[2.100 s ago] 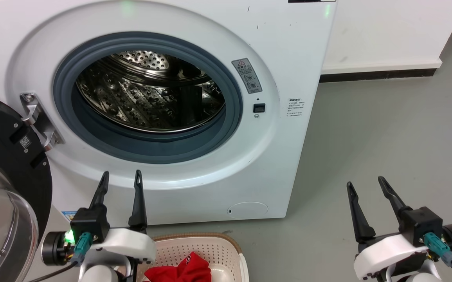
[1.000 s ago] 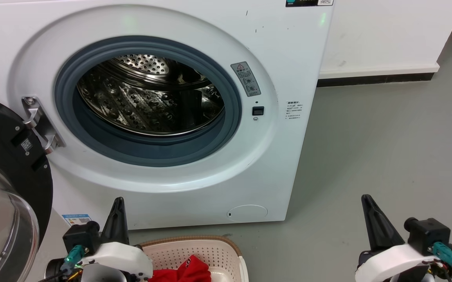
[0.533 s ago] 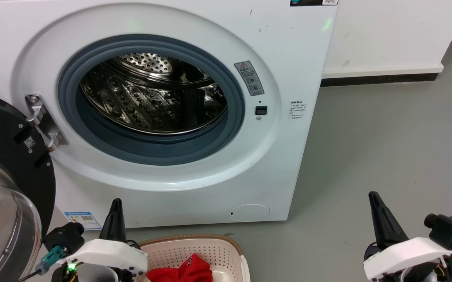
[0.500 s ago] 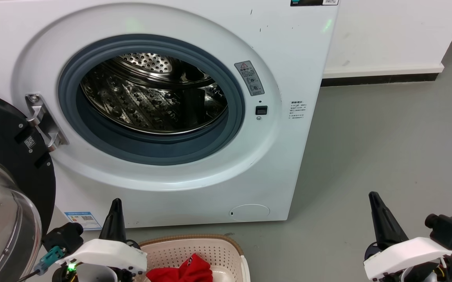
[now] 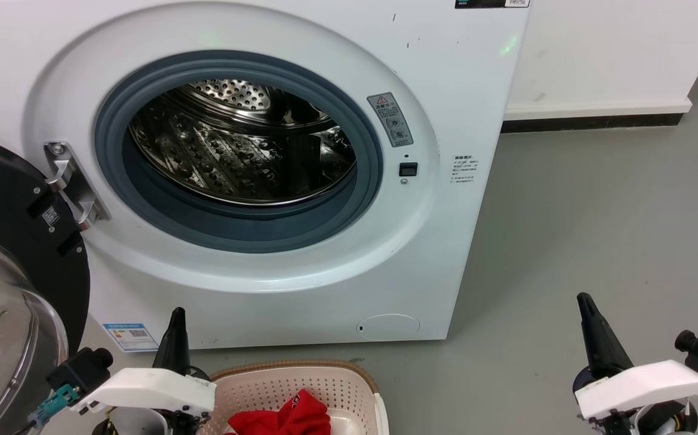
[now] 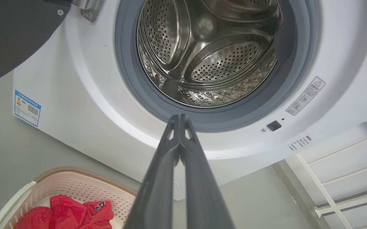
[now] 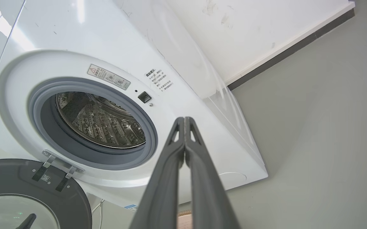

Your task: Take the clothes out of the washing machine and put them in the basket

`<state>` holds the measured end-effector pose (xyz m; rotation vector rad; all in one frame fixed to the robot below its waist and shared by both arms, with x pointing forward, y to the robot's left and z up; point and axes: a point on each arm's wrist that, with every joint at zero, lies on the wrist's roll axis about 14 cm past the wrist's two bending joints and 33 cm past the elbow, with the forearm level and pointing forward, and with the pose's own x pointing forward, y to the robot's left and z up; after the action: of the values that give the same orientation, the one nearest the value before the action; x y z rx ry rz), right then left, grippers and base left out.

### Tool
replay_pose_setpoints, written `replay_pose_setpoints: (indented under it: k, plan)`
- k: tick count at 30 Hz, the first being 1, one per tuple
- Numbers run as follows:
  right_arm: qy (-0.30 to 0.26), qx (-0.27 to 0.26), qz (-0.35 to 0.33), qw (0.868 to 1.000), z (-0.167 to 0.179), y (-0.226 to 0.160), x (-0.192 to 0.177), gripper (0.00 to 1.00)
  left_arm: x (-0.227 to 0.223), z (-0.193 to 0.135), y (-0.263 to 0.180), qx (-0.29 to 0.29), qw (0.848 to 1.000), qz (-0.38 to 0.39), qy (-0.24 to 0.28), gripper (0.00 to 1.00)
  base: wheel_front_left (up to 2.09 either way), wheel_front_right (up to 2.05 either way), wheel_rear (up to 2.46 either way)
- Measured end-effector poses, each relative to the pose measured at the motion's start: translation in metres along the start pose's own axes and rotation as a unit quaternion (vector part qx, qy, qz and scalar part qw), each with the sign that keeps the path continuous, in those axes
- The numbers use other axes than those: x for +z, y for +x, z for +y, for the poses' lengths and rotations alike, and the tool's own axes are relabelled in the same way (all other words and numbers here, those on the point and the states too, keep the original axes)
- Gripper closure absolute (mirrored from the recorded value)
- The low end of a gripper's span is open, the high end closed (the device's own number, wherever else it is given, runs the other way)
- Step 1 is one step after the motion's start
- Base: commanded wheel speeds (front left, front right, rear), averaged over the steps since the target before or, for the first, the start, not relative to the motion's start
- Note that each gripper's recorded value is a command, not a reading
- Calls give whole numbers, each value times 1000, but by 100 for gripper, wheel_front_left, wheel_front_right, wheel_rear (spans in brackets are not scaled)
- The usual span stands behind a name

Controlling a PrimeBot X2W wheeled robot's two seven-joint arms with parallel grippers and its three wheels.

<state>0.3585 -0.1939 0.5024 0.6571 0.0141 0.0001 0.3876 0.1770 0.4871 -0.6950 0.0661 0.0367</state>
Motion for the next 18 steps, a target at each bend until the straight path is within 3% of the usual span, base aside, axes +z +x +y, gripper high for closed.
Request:
replay_pose_setpoints:
  k: [18]
  plan:
    - [123,-7,-2,992,-4,7,2,100,4,4,1,5,993,6,-120,100,0,0,0]
